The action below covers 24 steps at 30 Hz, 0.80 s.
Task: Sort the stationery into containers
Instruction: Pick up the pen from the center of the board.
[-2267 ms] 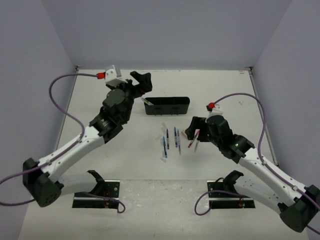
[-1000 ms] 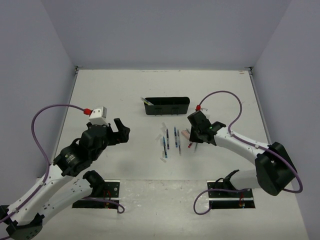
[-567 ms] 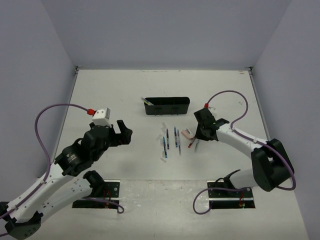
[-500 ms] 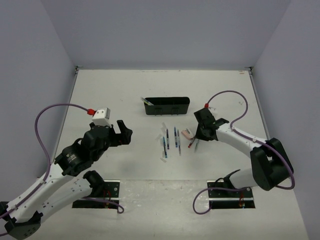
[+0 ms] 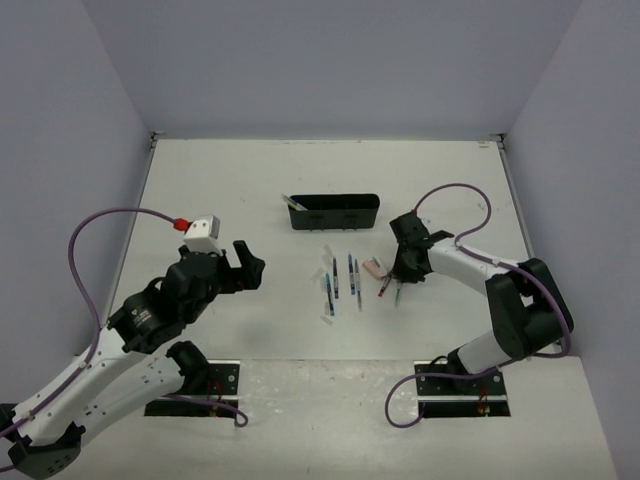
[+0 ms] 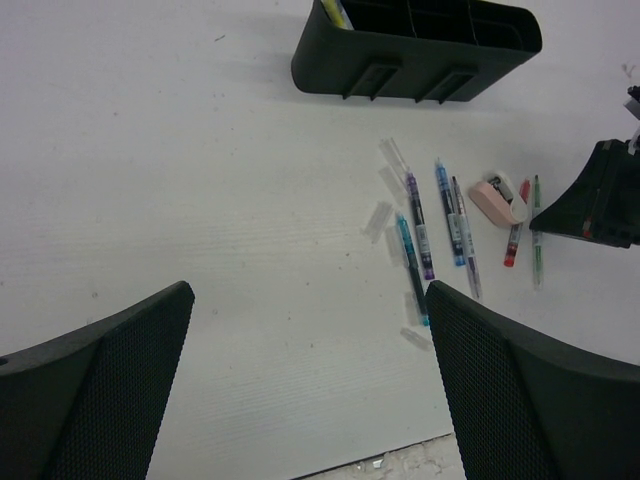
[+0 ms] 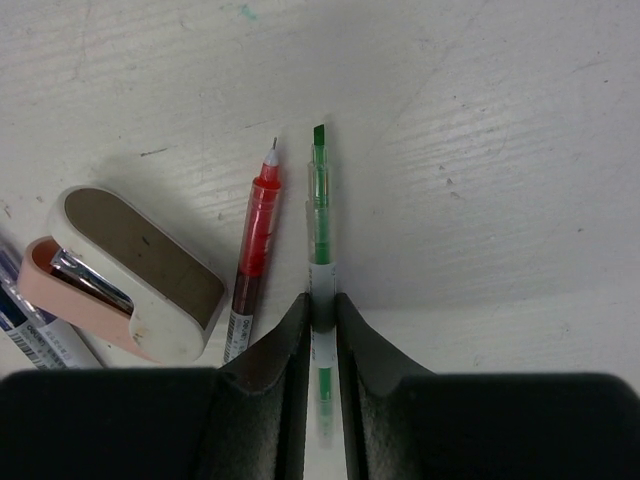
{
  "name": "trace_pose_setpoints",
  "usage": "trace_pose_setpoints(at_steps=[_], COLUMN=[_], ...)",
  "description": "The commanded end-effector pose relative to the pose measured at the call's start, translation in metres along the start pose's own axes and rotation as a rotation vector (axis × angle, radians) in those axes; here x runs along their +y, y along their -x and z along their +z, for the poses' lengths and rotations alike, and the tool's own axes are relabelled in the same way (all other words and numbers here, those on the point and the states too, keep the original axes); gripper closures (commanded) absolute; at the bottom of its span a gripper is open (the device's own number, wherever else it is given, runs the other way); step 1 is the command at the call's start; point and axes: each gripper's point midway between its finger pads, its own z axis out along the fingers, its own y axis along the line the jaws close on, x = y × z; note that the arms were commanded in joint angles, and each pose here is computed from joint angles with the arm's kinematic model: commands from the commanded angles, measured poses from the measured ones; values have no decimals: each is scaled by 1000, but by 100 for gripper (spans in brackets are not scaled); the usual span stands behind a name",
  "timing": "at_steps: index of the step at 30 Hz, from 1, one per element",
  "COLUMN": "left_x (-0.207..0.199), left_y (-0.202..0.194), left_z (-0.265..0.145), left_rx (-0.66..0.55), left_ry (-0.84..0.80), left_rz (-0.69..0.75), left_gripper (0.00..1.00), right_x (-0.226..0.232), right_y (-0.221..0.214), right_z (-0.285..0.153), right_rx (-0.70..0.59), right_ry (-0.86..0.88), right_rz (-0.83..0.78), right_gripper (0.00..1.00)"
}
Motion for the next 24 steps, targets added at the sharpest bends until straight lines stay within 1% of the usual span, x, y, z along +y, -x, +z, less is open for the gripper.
trace_pose_setpoints(at_steps=[1,2,3,5,9,15,16,18,20,22,24], left_x=[-1,-1,-1,-1,-2,-11,-17,-28,-45,-60,-80], left_y=[5,4,6,6,6,3,-2,-10,-22,-33,-47], left_z=[-3,-3,-4,-5,-4,8,17,28,48,56,72], left_rx=[-19,-19,-23,-26,-24,17,45,86,126,142,166], left_ry=[-10,-12,-15,-16,-20,-7,-8,-23,-37,-41,-18], left_rz=[15,15,14,12,12,6,10,-9,-13,-14,6], left_gripper=[0,0,0,0,0,0,0,0,0,0,0], right_x=[3,2,2,1,-7,-5,-4,5,17,28,29], right_y=[-1,-3,-4,-7,-7,20,23,25,28,23,23], right_z=[-3,-3,-4,-5,-13,-69,-76,-96,-127,-147,-167], right_rx=[40,44,46,51,25,-135,-154,-182,-249,-270,-315], right_ry=[-3,-4,-1,1,-14,86,102,184,309,415,474], right_rz=[1,1,2,6,21,32,30,0,-18,-46,-52], right_gripper=[86,88,95,100,100,100,100,100,100,100,100])
